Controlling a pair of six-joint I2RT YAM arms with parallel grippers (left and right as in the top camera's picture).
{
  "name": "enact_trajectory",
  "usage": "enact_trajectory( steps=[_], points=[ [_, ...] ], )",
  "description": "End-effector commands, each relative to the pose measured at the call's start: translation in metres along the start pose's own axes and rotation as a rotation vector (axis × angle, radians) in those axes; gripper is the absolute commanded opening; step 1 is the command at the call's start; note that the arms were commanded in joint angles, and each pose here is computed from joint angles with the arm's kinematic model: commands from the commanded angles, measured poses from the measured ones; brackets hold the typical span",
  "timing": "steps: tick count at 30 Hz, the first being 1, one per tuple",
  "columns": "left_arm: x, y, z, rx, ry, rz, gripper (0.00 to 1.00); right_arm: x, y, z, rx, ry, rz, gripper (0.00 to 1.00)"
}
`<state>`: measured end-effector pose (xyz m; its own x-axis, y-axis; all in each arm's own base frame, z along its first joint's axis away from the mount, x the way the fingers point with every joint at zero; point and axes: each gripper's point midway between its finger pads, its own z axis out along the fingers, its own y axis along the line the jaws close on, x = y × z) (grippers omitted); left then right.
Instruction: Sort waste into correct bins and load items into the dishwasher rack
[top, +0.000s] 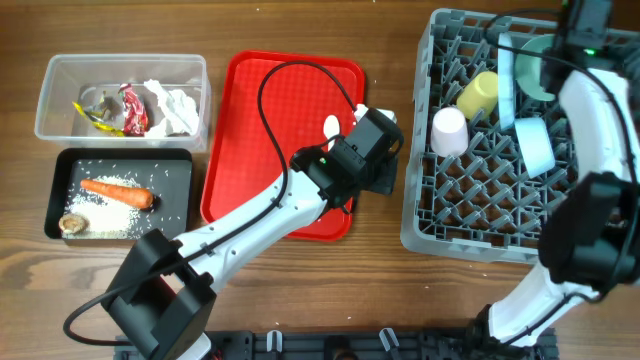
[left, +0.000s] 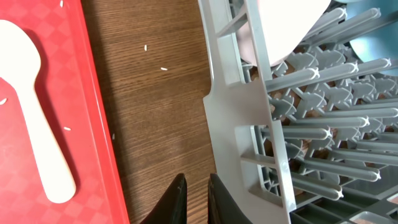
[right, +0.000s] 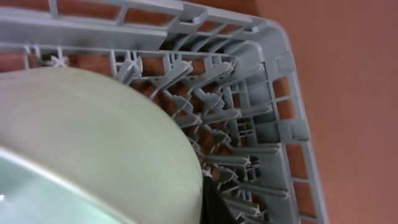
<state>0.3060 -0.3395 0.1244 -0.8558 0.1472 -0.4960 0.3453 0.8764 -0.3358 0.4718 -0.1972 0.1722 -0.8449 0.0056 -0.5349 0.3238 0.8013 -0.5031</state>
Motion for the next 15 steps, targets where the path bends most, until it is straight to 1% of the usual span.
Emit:
enact_trajectory(
  steps=[1,2,4,6,8,9,11,12,15],
  points=[
    [-0.007,0.001,-0.004,-0.004,-0.020,0.010,0.06,-0.003,-0.030,-0.015,-0.063,-0.039,0.148,0.04],
    [-0.007,0.001,-0.004,-0.006,-0.018,0.010,0.04,0.002,-0.038,-0.013,-0.053,-0.025,0.155,0.04],
    [-0.007,0.001,-0.004,-0.006,-0.018,0.011,0.04,0.009,-0.047,-0.006,-0.042,-0.003,0.154,0.04],
    [-0.007,0.002,-0.004,-0.006,-0.019,0.011,0.04,0.007,-0.048,-0.001,-0.028,-0.008,0.157,0.04],
    [-0.007,0.002,-0.004,-0.006,-0.020,0.011,0.04,0.006,-0.061,0.003,0.073,-0.009,0.171,0.04],
    [-0.008,0.003,-0.004,-0.013,-0.024,0.011,0.04,0.007,-0.073,0.006,0.165,-0.002,0.177,0.04],
    [-0.009,0.004,-0.004,-0.019,-0.027,0.046,0.04,0.008,-0.087,0.008,0.283,0.009,0.184,0.04],
    [-0.009,0.003,-0.004,-0.018,-0.030,0.080,0.04,0.010,-0.087,0.011,0.320,0.019,0.179,0.04],
    [-0.013,0.001,-0.004,-0.009,-0.045,0.090,0.04,0.011,-0.085,0.016,0.446,0.046,0.110,0.04]
  ],
)
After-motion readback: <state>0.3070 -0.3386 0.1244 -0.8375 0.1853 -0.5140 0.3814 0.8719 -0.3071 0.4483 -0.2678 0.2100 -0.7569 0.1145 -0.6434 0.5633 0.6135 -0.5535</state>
